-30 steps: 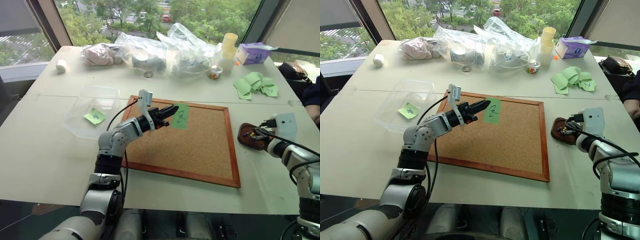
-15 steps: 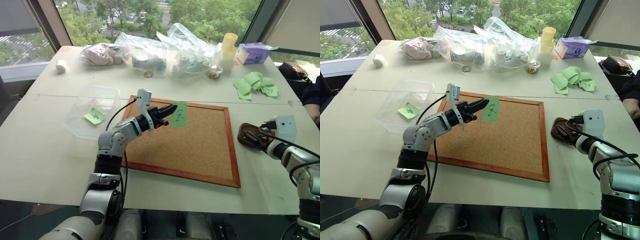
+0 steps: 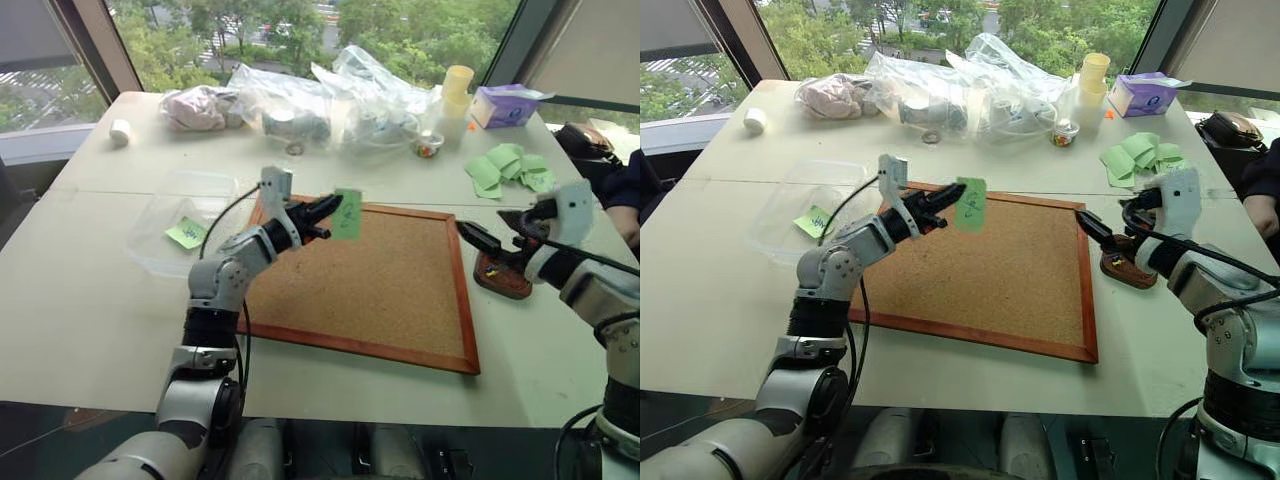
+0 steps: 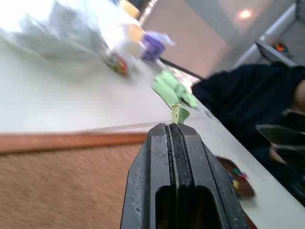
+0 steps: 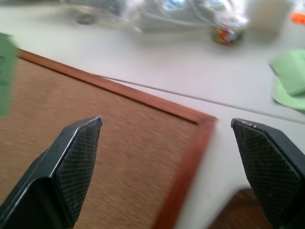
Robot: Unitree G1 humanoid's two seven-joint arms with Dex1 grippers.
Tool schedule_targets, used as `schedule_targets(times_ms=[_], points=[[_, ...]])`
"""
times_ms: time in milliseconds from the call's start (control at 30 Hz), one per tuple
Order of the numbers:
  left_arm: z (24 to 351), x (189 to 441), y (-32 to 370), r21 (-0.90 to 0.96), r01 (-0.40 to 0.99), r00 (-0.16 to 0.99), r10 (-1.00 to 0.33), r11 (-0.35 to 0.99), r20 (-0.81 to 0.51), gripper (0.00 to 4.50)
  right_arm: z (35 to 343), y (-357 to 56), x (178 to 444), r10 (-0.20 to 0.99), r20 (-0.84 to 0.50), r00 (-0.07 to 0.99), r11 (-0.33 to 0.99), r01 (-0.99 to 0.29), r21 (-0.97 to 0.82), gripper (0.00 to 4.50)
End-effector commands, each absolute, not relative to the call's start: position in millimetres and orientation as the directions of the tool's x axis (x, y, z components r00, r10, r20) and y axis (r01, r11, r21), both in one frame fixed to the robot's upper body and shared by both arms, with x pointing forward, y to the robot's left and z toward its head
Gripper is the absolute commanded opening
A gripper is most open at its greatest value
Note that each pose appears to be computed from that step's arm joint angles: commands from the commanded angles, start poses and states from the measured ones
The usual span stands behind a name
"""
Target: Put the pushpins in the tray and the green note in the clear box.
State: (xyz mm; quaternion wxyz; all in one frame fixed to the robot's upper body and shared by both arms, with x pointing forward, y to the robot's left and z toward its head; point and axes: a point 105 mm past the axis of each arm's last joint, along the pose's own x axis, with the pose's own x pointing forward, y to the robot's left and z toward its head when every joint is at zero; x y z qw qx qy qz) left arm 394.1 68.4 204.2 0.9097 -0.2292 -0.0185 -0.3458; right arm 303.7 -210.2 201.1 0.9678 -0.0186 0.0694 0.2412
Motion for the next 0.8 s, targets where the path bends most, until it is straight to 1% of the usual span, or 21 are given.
schedule_targets(times_ms=[33, 133, 233, 333, 533, 633, 733, 800], points=[[256, 400, 116, -0.351, 0.509, 0.853, -0.405, 0.786, 0.330, 0.00, 214, -183, 296, 0.584, -0.128, 0.801, 0.804, -0.593, -0.043, 4.47], [267, 398, 148, -0.338, 0.413, 0.891, -0.298, 0.845, 0.344, 0.00, 212, -172, 296, 0.633, -0.145, 0.760, 0.763, -0.644, -0.046, 4.47], [270, 387, 182, -0.325, 0.336, 0.914, -0.222, 0.884, 0.340, 0.00, 210, -165, 302, 0.662, -0.156, 0.733, 0.737, -0.675, -0.045, 4.47], [253, 376, 219, -0.293, 0.229, 0.950, -0.146, 0.928, 0.277, 0.00, 205, -156, 306, 0.695, -0.165, 0.700, 0.703, -0.710, -0.049, 4.47], [224, 365, 244, -0.258, 0.154, 0.977, -0.108, 0.954, 0.182, 0.00, 200, -152, 314, 0.717, -0.181, 0.673, 0.674, -0.736, -0.062, 4.47], [215, 362, 250, -0.251, 0.138, 0.983, -0.103, 0.958, 0.150, 0.97, 199, -154, 318, 0.714, -0.183, 0.676, 0.677, -0.733, -0.067, 4.50], [213, 361, 250, -0.224, 0.150, 0.983, -0.120, 0.963, 0.142, 2.40, 198, -155, 319, 0.711, -0.187, 0.678, 0.679, -0.731, -0.069, 4.50], [216, 361, 247, -0.227, 0.173, 0.979, -0.142, 0.958, 0.145, 3.47, 195, -158, 319, 0.704, -0.196, 0.683, 0.684, -0.726, -0.075, 4.50]])
